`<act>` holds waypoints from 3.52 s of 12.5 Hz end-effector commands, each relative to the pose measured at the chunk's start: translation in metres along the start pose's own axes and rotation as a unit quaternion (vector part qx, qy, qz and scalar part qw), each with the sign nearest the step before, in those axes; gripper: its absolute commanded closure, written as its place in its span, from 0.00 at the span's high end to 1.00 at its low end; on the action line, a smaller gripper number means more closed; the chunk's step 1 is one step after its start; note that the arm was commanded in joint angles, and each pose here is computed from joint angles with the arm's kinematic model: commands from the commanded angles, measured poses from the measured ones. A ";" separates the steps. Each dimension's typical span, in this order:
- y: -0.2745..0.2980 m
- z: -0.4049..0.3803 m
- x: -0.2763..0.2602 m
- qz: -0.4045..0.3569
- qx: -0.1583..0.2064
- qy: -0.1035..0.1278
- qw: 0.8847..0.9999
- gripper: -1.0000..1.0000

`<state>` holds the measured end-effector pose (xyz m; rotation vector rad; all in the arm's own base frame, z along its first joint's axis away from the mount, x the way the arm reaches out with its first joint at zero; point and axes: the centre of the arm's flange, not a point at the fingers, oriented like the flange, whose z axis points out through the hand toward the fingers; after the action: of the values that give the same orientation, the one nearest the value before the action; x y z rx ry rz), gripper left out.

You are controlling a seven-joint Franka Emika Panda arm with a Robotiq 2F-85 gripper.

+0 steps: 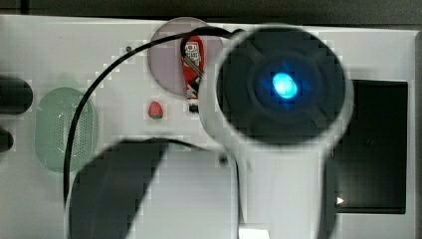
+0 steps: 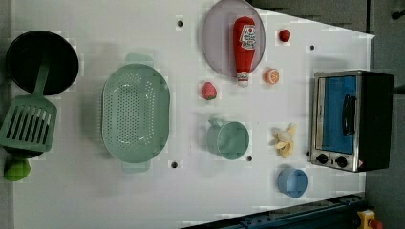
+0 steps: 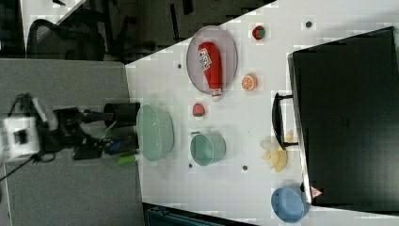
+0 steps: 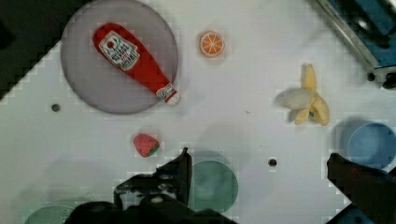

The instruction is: Pick ketchup from plate and place it on table.

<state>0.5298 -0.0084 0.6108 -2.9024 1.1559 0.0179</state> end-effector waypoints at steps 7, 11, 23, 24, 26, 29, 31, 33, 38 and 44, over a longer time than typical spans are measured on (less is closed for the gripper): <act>-0.086 0.204 0.054 -0.099 -0.023 -0.050 0.994 1.00; -0.114 0.288 0.066 -0.237 0.001 -0.035 0.971 1.00; -0.153 0.428 0.074 -0.383 0.030 0.068 0.921 1.00; -0.152 0.434 0.074 -0.382 0.028 0.065 0.921 1.00; -0.151 0.445 0.073 -0.382 0.027 0.060 0.922 1.00; -0.153 0.443 0.074 -0.382 0.032 0.069 0.921 0.71; -0.155 0.436 0.078 -0.379 0.034 0.075 0.922 0.60; -0.159 0.419 0.081 -0.371 0.041 0.087 0.924 0.60; -0.159 0.328 0.085 -0.341 0.064 0.088 0.934 0.60; -0.111 0.189 0.075 -0.311 0.049 0.032 0.949 0.60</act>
<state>0.6598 0.0397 0.3852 -3.0461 0.1793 -0.0834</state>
